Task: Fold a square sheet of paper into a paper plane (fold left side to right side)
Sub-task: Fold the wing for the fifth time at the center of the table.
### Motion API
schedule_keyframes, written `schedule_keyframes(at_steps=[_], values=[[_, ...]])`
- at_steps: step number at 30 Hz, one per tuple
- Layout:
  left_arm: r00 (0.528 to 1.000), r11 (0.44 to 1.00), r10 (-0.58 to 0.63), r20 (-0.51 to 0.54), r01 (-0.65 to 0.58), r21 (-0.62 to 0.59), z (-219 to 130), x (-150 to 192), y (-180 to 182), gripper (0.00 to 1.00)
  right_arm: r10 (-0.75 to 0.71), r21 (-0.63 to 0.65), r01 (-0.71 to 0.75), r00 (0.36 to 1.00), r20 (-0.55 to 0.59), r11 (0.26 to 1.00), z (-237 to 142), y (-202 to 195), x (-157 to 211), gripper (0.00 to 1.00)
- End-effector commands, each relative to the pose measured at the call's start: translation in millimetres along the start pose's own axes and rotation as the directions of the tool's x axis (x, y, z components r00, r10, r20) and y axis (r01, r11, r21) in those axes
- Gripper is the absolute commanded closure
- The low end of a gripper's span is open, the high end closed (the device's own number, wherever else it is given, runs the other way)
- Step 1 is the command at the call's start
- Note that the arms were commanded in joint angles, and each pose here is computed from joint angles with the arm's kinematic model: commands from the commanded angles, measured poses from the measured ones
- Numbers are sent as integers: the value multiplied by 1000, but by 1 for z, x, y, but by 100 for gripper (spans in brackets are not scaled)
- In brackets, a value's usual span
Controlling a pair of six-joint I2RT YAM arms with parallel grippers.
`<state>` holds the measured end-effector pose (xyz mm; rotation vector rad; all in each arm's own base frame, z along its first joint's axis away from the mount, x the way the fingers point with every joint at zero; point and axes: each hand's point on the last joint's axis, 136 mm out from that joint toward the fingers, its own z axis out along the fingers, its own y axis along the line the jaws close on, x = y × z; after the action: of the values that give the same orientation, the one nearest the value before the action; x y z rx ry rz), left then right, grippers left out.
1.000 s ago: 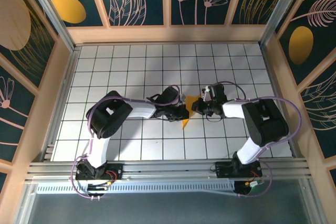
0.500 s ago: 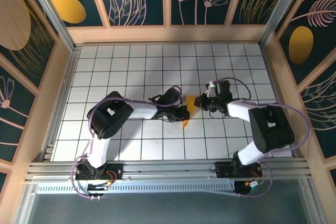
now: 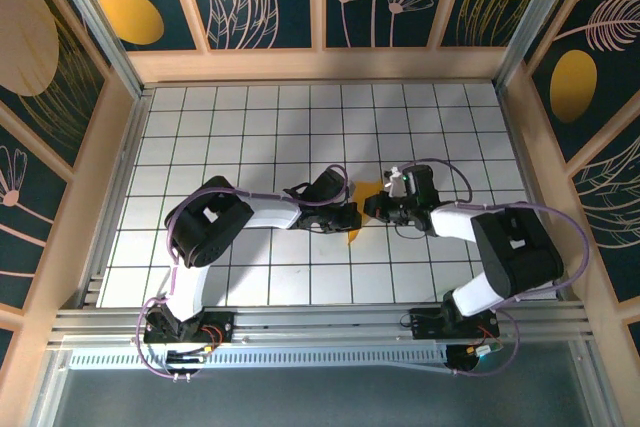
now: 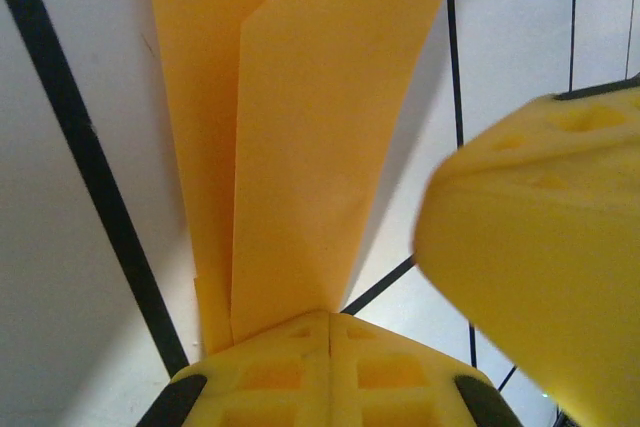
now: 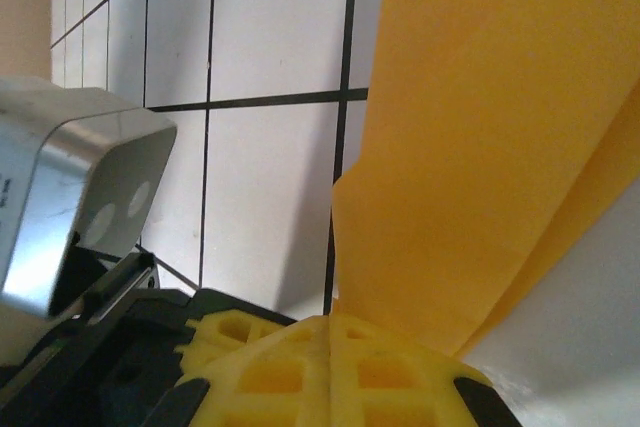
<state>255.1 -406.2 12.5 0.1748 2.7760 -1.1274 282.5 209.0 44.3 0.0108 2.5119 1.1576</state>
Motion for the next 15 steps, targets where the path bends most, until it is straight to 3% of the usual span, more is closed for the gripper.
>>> schedule_keyframes(at_steps=[1, 15], values=[[994, 968, -78, -78, 57, -242, 4, 37, 72, 100, -18, -3, 19, 1000, 15, 1000, 8, 1, -4, 100], [994, 963, -80, -79, 57, -262, 3, 39, 77, 100, -29, 130, 29, 1000, -8, 991, 20, -33, -6, 100]])
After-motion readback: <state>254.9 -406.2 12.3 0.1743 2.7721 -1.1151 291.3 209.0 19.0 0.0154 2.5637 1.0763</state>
